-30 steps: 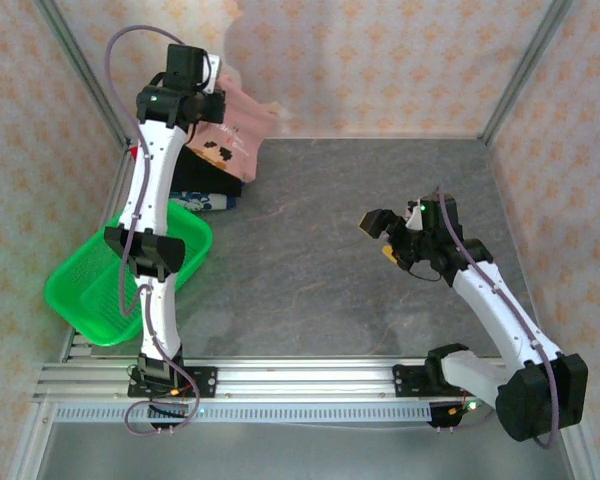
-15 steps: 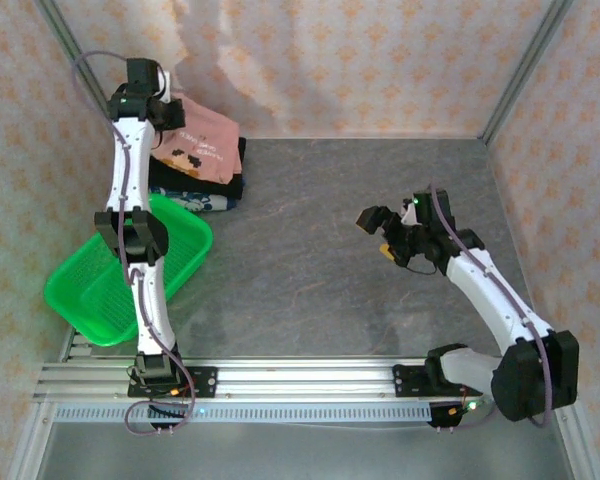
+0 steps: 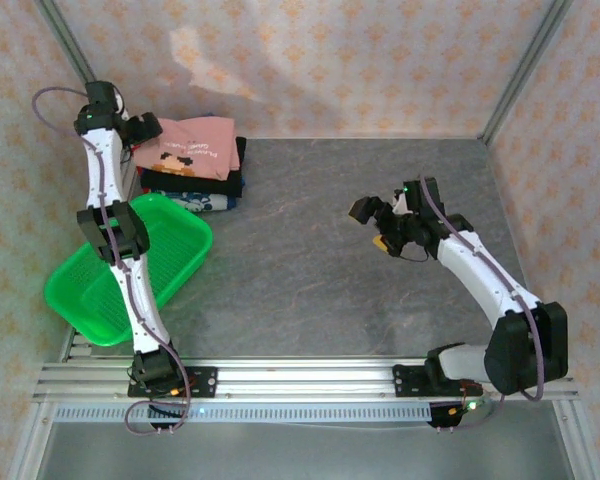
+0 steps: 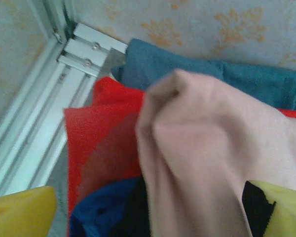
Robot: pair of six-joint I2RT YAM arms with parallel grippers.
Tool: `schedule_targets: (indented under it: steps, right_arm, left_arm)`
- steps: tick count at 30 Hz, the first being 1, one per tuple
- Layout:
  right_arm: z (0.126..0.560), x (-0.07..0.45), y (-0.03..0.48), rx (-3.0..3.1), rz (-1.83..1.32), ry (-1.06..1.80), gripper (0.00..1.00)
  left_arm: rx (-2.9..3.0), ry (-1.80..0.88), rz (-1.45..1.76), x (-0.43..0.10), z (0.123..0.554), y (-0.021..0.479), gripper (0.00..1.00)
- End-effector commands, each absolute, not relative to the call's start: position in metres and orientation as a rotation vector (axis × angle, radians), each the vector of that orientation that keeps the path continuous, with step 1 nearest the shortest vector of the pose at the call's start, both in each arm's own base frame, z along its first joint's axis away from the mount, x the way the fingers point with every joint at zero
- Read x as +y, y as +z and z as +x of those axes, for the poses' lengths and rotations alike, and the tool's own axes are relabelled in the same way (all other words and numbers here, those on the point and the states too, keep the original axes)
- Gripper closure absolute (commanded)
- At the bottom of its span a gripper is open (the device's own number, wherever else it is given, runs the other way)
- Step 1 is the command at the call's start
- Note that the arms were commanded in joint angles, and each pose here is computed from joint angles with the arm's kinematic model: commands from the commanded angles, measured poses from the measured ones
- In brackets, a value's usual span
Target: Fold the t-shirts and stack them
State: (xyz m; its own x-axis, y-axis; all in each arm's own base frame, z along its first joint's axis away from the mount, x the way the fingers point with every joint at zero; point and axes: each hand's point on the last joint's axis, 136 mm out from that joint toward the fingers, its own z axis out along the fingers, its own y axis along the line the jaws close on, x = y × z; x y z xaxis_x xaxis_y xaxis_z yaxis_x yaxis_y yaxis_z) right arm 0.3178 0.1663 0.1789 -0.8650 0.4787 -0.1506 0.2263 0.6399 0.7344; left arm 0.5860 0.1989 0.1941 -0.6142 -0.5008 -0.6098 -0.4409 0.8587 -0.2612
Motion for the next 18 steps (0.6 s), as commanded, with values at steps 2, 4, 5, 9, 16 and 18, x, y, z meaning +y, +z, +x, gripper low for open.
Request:
schedule_targets:
  steps: [2,4,5,9,16,18]
  right_arm:
    - [0.315,0.164,0.207,2.457,0.530,1.064,0.01]
    - [0.308,0.160,0.211,2.449,0.525,1.052,0.01]
    - [0.302,0.157,0.218,2.432,0.516,1.048,0.01]
    - [0.281,0.143,0.229,2.414,0.500,0.979,0.01]
    - [0.254,0.111,0.242,2.402,0.452,0.766,0.01]
    - [0.250,0.100,0.239,2.414,0.447,0.681,0.01]
  left_arm:
    - [2.119,-0.090,-0.719,0.210,0.567,0.290,0.00]
    - [2.072,-0.090,-0.740,0.214,0.554,0.315,0.00]
    - [2.045,-0.104,-0.739,0.213,0.547,0.330,0.00]
    - [1.991,-0.167,-0.686,0.186,0.519,0.382,0.00]
    - [1.987,-0.103,-0.455,0.098,0.469,0.424,0.00]
    - [1.987,-0.103,-0.427,0.080,0.455,0.418,0.00]
